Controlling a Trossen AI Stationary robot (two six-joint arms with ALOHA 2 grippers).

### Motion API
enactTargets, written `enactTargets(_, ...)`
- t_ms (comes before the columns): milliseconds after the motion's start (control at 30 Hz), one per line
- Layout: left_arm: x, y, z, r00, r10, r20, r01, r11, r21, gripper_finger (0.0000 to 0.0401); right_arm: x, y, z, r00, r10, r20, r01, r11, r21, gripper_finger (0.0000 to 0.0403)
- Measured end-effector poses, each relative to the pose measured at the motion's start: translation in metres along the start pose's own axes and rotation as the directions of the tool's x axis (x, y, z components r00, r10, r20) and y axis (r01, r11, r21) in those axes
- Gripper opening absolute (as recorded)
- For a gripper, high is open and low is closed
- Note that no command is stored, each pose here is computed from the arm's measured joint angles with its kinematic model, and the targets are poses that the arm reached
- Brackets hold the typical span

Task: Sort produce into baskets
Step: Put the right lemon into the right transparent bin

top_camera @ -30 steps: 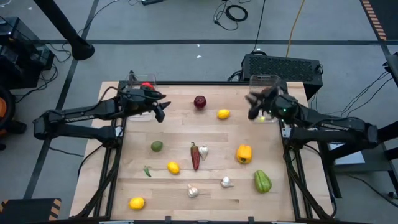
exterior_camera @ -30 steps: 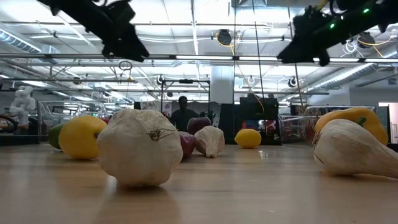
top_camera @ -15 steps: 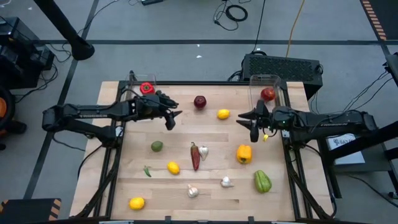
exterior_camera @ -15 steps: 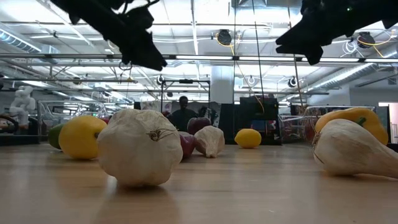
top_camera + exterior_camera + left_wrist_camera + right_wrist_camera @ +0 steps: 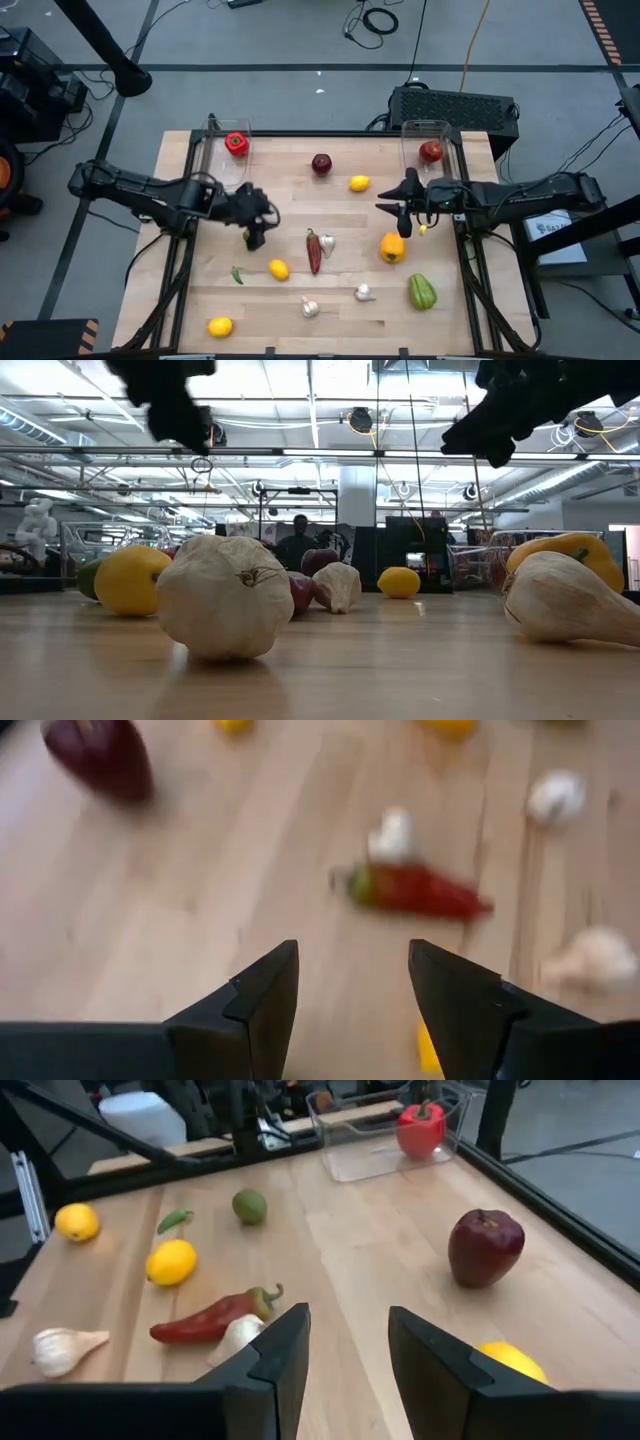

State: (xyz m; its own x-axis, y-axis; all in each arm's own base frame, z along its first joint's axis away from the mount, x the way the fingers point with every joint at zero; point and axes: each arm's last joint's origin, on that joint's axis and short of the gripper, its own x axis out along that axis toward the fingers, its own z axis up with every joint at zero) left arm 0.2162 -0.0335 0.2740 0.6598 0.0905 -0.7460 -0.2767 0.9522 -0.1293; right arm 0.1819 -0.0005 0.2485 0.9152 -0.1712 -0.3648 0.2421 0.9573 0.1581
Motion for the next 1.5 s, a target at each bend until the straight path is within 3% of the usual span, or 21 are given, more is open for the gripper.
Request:
enactTargets(233,-0.009,-0.019,-0.041,0.973,0.049,-0.225,-0.059,0.998,-0.037,0.0199,0.028,0.01,0.016,0.998,-0.022,-0.059,0.021,1.0,-0.014,0.0134)
enactTargets(367,-0.009,-0.028,-0.058,0.974,0.091,-0.209,-0.102,0.994,-0.046,0.0199,0.056,0.014,0.018,0.982,-0.088,-0.166,0.067,0.989,-0.129,0.0159)
enactTargets(500,-0.012,-0.037,-0.067,0.976,0.083,-0.201,-0.094,0.995,-0.045,0.0199,0.081,0.008,0.017,0.923,-0.182,-0.338,0.081,0.953,-0.291,0.0207)
enactTargets(700,-0.018,-0.047,-0.076,0.981,0.061,-0.185,-0.07,0.997,-0.038,0.0199,0.108,-0.03,0.023,0.854,-0.296,-0.428,0.093,0.895,-0.436,0.0275)
enactTargets(867,-0.022,-0.051,-0.079,0.989,0.101,-0.109,-0.105,0.994,-0.035,0.0199,0.126,-0.076,0.015,0.843,-0.216,-0.493,0.022,0.929,-0.368,0.0284)
enactTargets(1033,-0.025,-0.054,-0.082,0.991,0.107,-0.076,-0.108,0.994,-0.01,0.0199,0.142,-0.106,-0.003,0.801,-0.214,-0.559,-0.001,0.933,-0.36,0.028)
enactTargets(1333,-0.026,-0.055,-0.083,0.992,0.121,-0.046,-0.121,0.993,0.003,0.0199,0.158,-0.125,-0.03,0.741,-0.205,-0.639,-0.024,0.944,-0.33,0.0278)
enactTargets(1500,-0.026,-0.055,-0.083,0.991,0.125,-0.041,-0.125,0.992,0.003,0.0199,0.161,-0.126,-0.034,0.731,-0.203,-0.651,-0.011,0.951,-0.308,0.0251)
